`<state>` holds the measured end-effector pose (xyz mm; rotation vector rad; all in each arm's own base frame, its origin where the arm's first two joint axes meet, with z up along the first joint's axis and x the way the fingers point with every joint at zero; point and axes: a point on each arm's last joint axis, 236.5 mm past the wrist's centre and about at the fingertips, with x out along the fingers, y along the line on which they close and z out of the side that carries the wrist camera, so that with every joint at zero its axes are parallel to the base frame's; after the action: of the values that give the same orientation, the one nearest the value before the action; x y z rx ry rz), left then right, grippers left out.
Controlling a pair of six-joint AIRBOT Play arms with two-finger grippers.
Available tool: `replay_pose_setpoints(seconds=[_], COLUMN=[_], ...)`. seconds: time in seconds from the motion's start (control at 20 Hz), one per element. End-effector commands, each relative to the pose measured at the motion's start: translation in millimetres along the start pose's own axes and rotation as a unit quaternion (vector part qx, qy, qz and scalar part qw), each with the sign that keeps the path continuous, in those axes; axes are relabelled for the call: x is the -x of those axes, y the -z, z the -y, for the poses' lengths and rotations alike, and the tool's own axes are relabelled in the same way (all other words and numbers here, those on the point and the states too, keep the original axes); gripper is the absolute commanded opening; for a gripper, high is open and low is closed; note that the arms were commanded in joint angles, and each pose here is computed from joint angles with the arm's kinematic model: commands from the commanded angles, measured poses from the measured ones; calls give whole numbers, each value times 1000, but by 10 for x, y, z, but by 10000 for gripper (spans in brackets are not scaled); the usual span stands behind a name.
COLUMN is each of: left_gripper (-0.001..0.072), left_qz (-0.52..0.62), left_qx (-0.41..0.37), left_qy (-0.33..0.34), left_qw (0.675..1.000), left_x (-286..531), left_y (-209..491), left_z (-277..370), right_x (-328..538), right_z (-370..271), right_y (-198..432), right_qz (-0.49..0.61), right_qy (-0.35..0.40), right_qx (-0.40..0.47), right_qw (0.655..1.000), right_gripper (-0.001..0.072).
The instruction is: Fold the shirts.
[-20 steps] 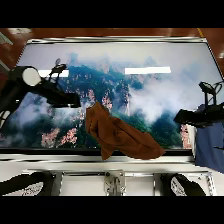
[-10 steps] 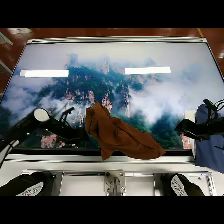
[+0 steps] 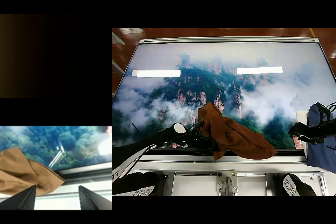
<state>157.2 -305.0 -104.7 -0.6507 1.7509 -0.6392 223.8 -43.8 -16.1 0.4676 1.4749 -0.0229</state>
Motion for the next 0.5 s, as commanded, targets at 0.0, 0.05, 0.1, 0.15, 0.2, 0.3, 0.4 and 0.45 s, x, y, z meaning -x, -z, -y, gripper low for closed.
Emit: replay_pose_setpoints(seconds=[0.0, 0.05, 0.1, 0.15, 0.2, 0.3, 0.4, 0.45], left_gripper=[533, 484, 432, 355, 249, 45, 38, 37], left_qz=[-3, -6, -2, 2, 5, 6, 7, 8], left_qx=[18, 19, 20, 22, 24, 22, 13, 7], left_qy=[12, 10, 10, 10, 11, 11, 12, 13], left_qw=[1000, 1000, 1000, 1000, 1000, 1000, 1000, 1000], left_x=[-195, -218, -226, -226, -226, -222, -217, -205], left_y=[-29, -31, -53, -74, -86, -97, -99, -100], left_z=[-38, -66, -73, -71, -69, -61, -52, -35], right_x=[-2, -2, -2, -9, -37, -169, -337, -427], right_z=[21, 18, 13, 9, 4, 11, 27, 31], right_y=[52, 72, 94, 128, 182, 356, 554, 642], right_qz=[-11, -15, -20, -27, -37, -66, -96, -112], right_qy=[4, 3, 2, 1, -1, -7, -13, -18], right_qx=[-10, -10, -10, -10, -12, -16, -20, -24], right_qw=[1000, 1000, 1000, 1000, 999, 998, 995, 993], right_gripper=[637, 637, 636, 637, 637, 637, 637, 637])
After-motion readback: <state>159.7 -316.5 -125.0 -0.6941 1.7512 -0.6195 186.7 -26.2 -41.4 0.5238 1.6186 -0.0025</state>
